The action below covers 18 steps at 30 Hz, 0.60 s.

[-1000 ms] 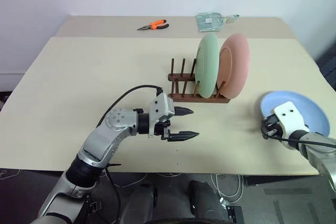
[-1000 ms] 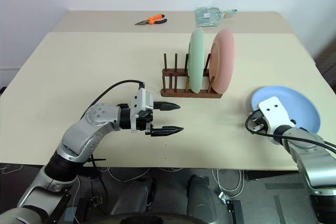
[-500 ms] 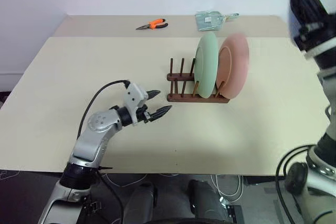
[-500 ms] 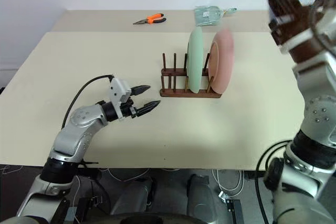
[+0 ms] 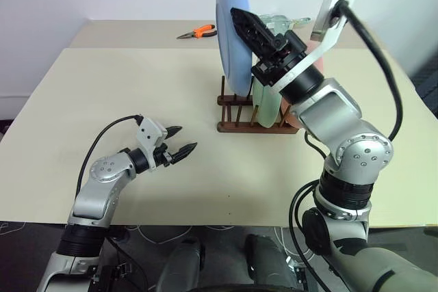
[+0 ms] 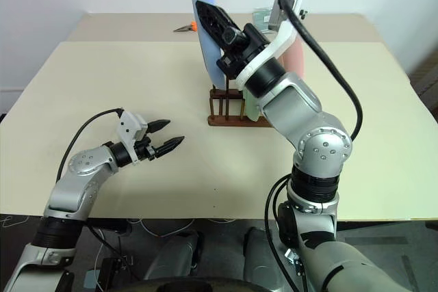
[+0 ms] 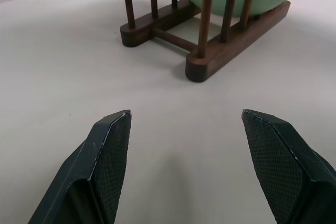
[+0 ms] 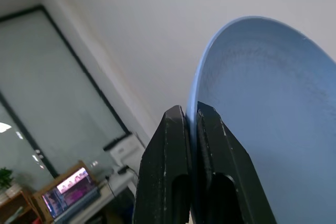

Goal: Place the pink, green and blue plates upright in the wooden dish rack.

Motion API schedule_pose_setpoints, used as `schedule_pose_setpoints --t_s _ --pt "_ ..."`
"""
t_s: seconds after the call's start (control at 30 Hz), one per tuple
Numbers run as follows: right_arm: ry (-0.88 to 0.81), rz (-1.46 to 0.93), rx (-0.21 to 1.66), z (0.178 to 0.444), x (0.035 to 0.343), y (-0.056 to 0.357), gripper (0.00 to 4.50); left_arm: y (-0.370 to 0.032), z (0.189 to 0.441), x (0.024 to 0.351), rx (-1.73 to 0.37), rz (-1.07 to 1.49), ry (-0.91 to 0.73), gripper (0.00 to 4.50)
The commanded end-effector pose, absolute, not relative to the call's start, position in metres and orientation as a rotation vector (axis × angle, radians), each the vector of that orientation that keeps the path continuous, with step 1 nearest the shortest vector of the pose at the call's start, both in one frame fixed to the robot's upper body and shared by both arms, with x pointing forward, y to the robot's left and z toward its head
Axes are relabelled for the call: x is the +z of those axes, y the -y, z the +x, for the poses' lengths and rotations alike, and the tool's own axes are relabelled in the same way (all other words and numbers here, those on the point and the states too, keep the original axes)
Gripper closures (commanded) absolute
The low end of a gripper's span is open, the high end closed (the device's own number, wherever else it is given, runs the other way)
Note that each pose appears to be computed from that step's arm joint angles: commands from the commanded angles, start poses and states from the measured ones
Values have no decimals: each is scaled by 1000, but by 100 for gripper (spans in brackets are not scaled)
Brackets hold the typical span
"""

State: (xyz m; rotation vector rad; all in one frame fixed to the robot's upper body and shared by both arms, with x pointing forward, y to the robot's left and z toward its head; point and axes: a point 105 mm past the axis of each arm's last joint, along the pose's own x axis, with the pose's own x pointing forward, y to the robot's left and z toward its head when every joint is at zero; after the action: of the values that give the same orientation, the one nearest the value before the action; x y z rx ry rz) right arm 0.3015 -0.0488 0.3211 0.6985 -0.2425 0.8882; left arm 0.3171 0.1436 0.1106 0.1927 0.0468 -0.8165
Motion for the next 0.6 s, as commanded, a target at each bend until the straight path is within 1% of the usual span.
schedule_pose_setpoints --t_s 0.03,0.3,0.43,0.6 --pt "238 757 874 301 321 48 448 -143 315 124 -819 204 13 104" --pt "146 877 791 319 306 47 448 -139 315 124 -833 204 9 104" --pt "128 912 768 327 305 47 448 -138 316 124 -839 206 8 104" --pt "144 903 782 326 312 44 448 -136 316 123 -842 206 7 104"
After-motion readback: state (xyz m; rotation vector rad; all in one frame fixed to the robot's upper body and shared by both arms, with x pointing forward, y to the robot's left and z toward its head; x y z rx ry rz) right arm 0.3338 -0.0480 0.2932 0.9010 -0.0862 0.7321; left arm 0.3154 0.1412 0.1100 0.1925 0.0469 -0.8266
